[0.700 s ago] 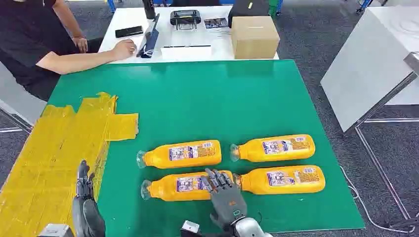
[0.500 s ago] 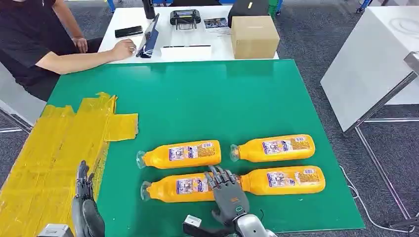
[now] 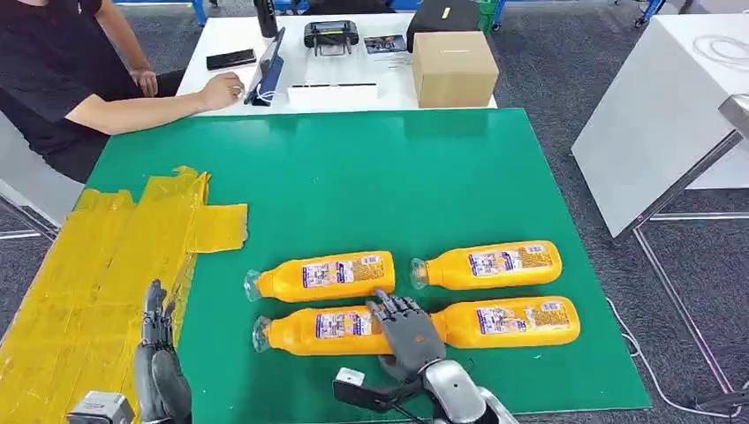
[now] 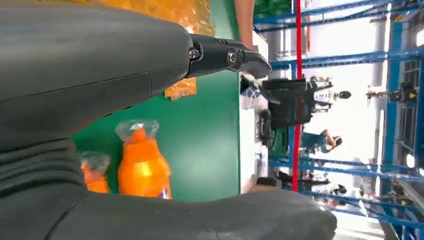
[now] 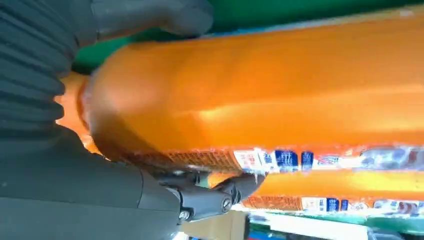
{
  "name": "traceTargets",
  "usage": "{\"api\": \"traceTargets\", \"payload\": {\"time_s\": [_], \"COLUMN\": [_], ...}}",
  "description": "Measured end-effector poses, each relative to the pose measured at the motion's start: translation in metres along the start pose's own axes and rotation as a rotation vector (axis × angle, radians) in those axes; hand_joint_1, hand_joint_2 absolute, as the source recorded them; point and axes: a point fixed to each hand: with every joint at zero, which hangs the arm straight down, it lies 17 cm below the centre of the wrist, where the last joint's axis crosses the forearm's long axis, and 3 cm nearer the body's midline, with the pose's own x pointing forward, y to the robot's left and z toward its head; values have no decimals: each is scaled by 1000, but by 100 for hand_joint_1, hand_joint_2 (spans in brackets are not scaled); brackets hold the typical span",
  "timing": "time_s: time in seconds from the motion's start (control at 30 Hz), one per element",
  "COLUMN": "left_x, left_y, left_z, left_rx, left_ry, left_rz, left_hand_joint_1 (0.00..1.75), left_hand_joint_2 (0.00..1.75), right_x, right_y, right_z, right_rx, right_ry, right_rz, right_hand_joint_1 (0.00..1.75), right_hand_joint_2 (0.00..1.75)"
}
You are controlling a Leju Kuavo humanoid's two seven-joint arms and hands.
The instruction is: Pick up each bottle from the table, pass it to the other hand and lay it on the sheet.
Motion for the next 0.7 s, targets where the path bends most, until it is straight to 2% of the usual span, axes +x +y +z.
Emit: {"api": "traceTargets", "payload": {"time_s": [0.33, 0.7], "left_x": [-10, -14], "left_y": [-12, -8], "left_z": [-7, -8], "left_rx": [-32, -5], "left_ry": [8, 20], "left_rz": [30, 37], "left_hand_joint_1": [0, 0], "left_hand_joint_2": [0, 0], "right_x": [-16, -17], "right_y": [18, 17], "right_z": [-13, -14], "right_rx": [133, 130], "right_ry": [-89, -78], "right_rz": [-2, -38], "right_hand_joint_1": [175, 175], "right_hand_joint_2": [175, 175]}}
